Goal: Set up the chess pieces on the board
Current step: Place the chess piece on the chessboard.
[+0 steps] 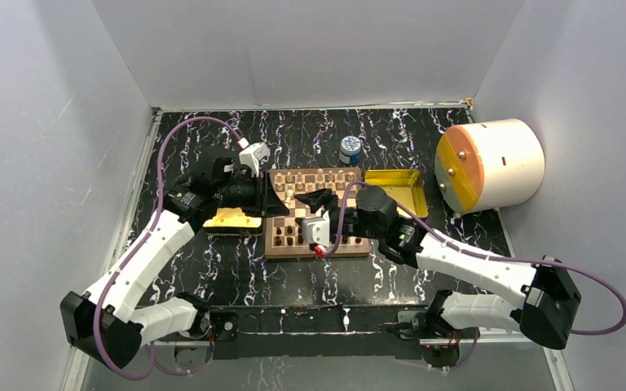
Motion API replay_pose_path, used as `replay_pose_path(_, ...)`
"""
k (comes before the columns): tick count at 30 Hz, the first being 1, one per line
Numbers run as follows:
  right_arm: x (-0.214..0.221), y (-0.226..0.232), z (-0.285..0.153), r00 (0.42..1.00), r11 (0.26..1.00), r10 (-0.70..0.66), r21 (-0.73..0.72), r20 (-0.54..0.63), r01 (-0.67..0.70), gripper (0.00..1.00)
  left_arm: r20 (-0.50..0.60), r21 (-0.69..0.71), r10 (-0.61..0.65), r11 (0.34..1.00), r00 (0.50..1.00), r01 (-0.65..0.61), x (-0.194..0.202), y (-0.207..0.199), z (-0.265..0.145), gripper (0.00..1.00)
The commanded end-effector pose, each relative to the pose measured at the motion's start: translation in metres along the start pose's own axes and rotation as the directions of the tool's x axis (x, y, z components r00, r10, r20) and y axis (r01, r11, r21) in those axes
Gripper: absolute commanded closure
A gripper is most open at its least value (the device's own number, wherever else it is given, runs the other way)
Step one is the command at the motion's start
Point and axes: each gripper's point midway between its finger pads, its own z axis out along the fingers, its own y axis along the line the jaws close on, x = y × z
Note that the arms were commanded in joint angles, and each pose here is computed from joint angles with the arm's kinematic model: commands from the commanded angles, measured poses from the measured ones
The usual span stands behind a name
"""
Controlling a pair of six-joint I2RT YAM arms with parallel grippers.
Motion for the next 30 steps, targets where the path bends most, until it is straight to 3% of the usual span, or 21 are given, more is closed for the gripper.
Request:
replay_pose_path(1, -0.015, -0.025, 0.005, 0.982, 0.98, -0.186, 0.083, 0.022, 0.184, 0.36, -0.013, 0.064, -0.008, 0.998, 1.0, 0.009, -0.006, -0.024, -0.012, 1.0)
replay_pose_path(11, -0.016, -0.016, 0.02, 0.951, 0.951, -0.308, 0.018, 0.02, 0.308, 0.42, -0.07, 0.095, -0.019, 0.995, 0.997, 0.025, 0.003, -0.027, -0.011, 1.0)
replay_pose_path(23, -0.008, -0.006, 0.031, 0.935, 0.935, -0.355, 0.016, 0.019, 0.355, 0.44, -0.126, 0.088, -0.038, 0.995, 0.991, 0.05, 0.009, -0.02, -0.003, 1.0)
replay_pose_path(30, -0.001, 0.004, 0.034, 0.94, 0.94, -0.341, -0.005, 0.022, 0.341, 0.67, -0.135, 0.072, -0.048, 0.996, 0.99, 0.058, 0.009, -0.016, 0.001, 1.0)
